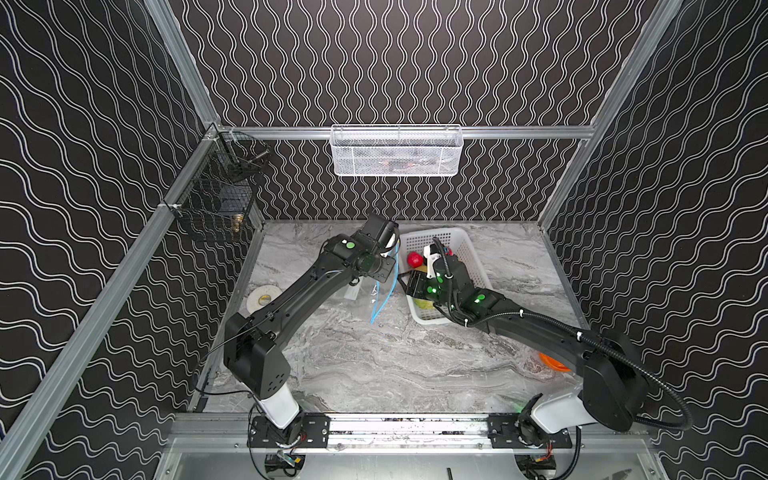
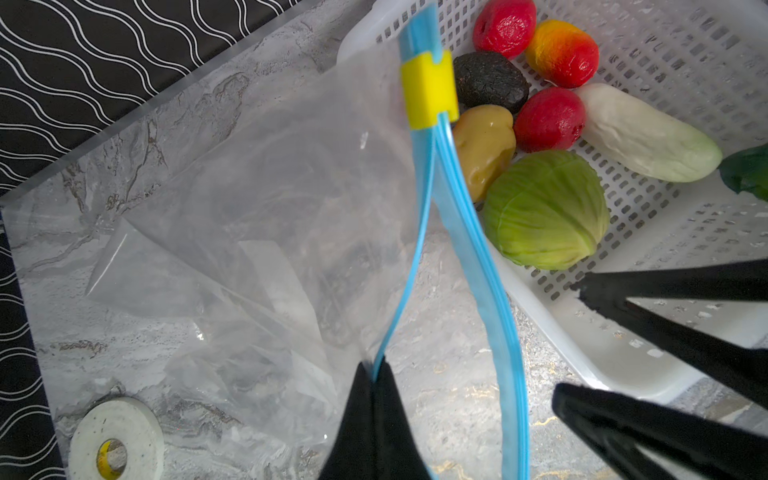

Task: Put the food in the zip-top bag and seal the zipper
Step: 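Lift the bag edge with the left gripper while the right reaches the other strip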

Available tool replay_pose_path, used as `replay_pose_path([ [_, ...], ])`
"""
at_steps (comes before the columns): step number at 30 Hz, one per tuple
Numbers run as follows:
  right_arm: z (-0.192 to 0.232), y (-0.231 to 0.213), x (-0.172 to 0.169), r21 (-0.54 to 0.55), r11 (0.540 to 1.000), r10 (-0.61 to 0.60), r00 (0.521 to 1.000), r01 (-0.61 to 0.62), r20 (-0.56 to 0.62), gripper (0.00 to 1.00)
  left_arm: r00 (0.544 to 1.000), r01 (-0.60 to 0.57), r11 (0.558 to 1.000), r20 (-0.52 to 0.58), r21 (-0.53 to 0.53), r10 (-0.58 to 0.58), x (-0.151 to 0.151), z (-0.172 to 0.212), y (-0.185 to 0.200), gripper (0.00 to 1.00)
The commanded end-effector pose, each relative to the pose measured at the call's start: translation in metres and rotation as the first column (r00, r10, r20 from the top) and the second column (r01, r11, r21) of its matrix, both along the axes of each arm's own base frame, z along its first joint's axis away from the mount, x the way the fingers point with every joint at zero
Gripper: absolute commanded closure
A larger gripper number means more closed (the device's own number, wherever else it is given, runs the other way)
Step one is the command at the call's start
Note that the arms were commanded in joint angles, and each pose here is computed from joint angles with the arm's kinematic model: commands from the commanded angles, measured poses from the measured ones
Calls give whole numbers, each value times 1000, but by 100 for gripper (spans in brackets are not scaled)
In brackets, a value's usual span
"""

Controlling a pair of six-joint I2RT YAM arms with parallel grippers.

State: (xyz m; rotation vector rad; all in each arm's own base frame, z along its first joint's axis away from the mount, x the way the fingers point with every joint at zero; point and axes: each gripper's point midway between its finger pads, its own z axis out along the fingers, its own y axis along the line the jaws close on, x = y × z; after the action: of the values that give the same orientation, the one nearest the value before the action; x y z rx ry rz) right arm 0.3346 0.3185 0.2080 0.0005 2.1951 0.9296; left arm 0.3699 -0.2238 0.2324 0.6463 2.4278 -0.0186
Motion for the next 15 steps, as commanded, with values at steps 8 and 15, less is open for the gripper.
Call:
replay_pose_path([
  [8,19,26,7,61,998,31,999,-34,36,47,999,43,998,2,-44,-43,-6,9,-4,100],
  [15,-4,33,15,35,999,8,1000,-7,-21,66,998,62,995,0,-77,-62,-11,17,-7,100],
])
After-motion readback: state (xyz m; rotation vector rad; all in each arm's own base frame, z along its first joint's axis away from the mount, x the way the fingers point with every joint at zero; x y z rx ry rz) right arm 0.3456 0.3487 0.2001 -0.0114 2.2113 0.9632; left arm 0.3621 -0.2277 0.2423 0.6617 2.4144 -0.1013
